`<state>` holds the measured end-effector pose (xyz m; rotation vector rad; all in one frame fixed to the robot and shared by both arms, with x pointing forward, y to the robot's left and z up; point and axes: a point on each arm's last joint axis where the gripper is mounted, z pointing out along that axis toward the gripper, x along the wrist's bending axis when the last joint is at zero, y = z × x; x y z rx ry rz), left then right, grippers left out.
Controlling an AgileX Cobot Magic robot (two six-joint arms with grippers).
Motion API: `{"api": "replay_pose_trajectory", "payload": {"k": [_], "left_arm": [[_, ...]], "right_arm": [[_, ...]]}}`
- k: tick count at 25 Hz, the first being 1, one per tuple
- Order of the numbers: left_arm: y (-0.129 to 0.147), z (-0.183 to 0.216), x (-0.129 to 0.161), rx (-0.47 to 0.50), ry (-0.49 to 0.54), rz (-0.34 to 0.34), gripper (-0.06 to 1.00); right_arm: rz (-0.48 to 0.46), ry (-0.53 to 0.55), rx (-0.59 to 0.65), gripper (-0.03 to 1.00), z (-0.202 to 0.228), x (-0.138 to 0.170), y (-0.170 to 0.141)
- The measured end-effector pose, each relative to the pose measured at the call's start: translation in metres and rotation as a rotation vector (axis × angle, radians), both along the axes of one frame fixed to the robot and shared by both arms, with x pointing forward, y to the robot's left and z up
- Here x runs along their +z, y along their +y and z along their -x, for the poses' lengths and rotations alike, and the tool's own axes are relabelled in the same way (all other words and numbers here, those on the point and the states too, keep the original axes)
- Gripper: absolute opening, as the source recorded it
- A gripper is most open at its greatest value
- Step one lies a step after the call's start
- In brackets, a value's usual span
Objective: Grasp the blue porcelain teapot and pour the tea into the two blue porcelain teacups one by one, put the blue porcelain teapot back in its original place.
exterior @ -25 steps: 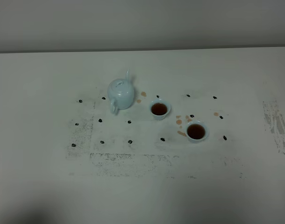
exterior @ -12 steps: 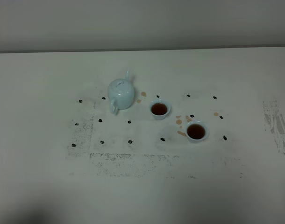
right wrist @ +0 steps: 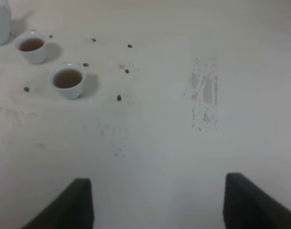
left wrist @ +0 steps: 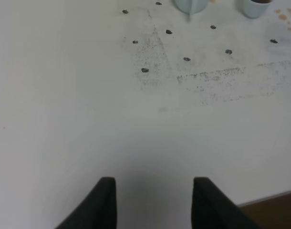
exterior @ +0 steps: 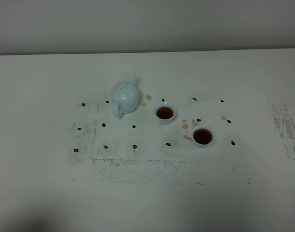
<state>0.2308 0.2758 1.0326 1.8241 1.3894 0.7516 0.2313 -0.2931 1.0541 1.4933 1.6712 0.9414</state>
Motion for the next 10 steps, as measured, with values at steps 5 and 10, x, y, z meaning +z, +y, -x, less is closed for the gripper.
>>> {"api": "replay_pose_trajectory", "payload": {"k": [5,10], "left_arm": [[0.0000,0.0000,0.0000,0.000,0.000,0.000,0.36],[-0.0001,0.0000,0.0000,0.000,0.000,0.001,0.36]], "right_arm": [[0.000,0.000,0.000,0.56,0.0000,0.0000,0.0000],[0.000,0.000,0.000,0.56,0.0000,0.0000,0.0000]]}}
